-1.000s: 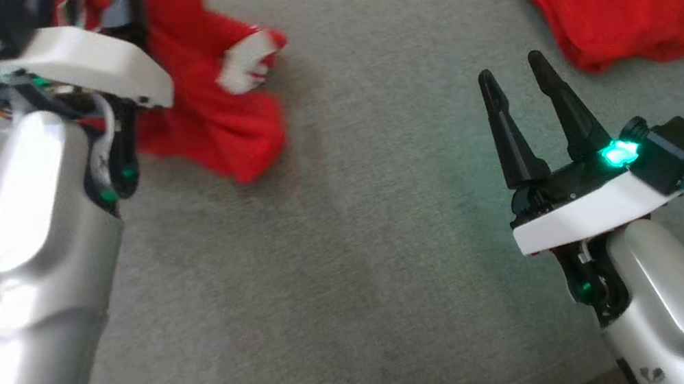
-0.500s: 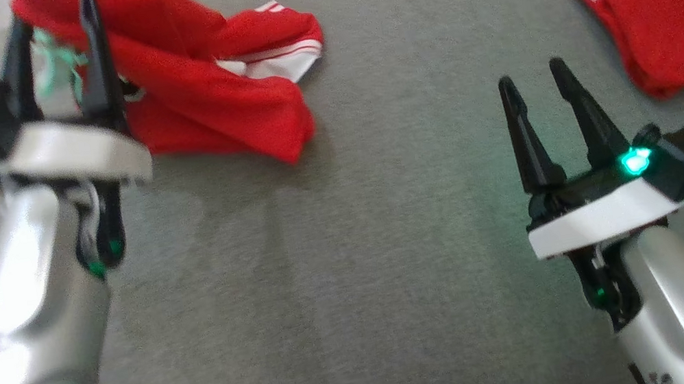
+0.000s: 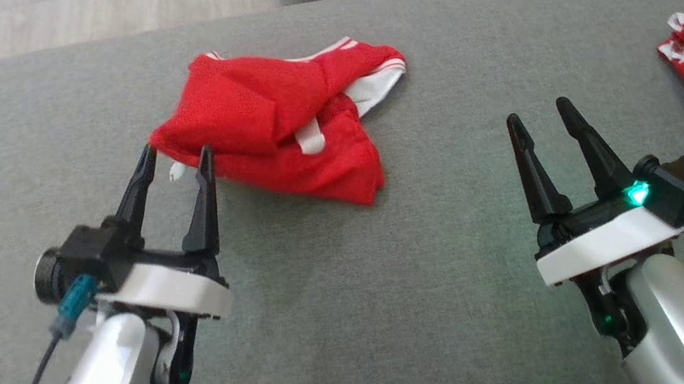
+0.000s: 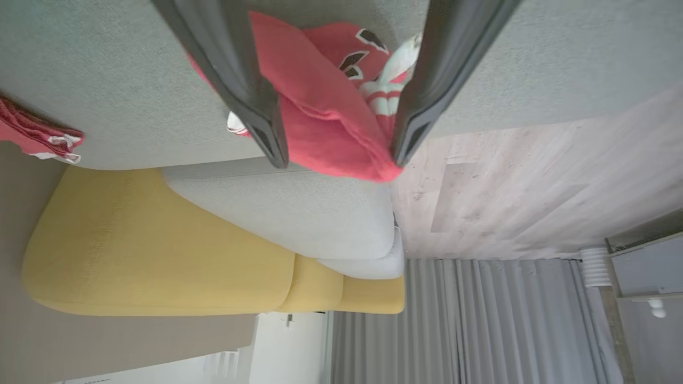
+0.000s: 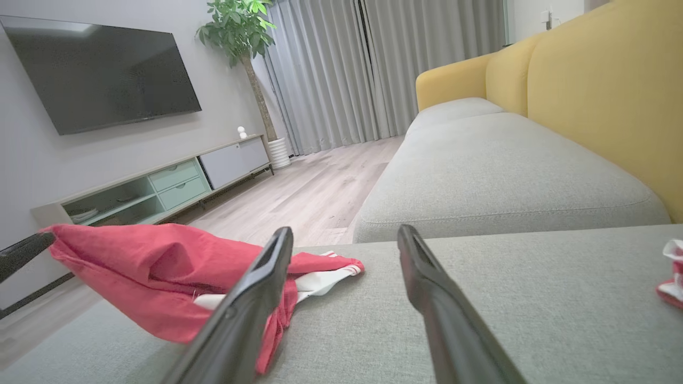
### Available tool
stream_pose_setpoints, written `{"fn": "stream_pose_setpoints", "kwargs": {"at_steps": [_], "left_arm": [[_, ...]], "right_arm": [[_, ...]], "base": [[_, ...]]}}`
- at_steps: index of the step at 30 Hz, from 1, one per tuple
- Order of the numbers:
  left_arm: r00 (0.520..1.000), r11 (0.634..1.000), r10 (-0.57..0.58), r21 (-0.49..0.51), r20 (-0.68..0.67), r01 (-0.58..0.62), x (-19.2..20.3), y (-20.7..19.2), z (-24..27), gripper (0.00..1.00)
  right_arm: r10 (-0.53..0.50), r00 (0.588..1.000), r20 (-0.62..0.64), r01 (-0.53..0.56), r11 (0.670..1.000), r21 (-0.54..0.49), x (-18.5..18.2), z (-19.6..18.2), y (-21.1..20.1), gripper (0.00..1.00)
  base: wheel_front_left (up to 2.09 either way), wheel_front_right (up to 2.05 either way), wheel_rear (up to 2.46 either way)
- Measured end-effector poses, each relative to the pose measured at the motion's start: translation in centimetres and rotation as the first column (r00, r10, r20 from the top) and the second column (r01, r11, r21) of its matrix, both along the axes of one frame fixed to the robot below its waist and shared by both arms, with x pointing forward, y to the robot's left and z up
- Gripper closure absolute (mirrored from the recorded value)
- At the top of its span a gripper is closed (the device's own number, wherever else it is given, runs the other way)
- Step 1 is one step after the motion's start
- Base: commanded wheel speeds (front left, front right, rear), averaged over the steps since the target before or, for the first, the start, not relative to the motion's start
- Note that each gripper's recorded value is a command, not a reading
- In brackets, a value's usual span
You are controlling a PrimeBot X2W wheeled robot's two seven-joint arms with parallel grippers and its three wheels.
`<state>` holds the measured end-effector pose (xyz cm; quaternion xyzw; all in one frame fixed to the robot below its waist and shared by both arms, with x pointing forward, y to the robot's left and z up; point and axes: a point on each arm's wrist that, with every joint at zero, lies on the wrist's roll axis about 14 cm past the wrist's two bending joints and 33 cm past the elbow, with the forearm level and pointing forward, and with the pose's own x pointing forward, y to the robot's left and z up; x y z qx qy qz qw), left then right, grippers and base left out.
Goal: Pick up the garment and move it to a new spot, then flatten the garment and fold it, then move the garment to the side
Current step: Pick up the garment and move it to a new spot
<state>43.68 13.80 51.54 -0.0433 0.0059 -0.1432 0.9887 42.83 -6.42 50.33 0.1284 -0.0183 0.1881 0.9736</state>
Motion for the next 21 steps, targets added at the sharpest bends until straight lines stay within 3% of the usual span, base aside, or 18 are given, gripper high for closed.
{"fn": "stream_pose_setpoints", "kwargs": {"at_steps": [11, 21], "left_arm": [[0.998, 0.999, 0.042, 0.027, -0.036, -0.041, -2.8, 1.5, -1.0, 0.00], [0.981, 0.982, 0.187, -0.008, -0.055, -0.188, -5.6, 3.7, -2.5, 0.00]], "right_arm": [[0.029, 1.000, -0.010, -0.029, 1.000, 0.005, -0.9, 0.0, 1.0, 0.00], [0.065, 0.998, -0.018, -0.065, 0.998, 0.005, -2.1, -0.1, 2.1, 0.00]], "base": [[0.00, 0.00, 0.00], [0.00, 0.00, 0.00]]}}
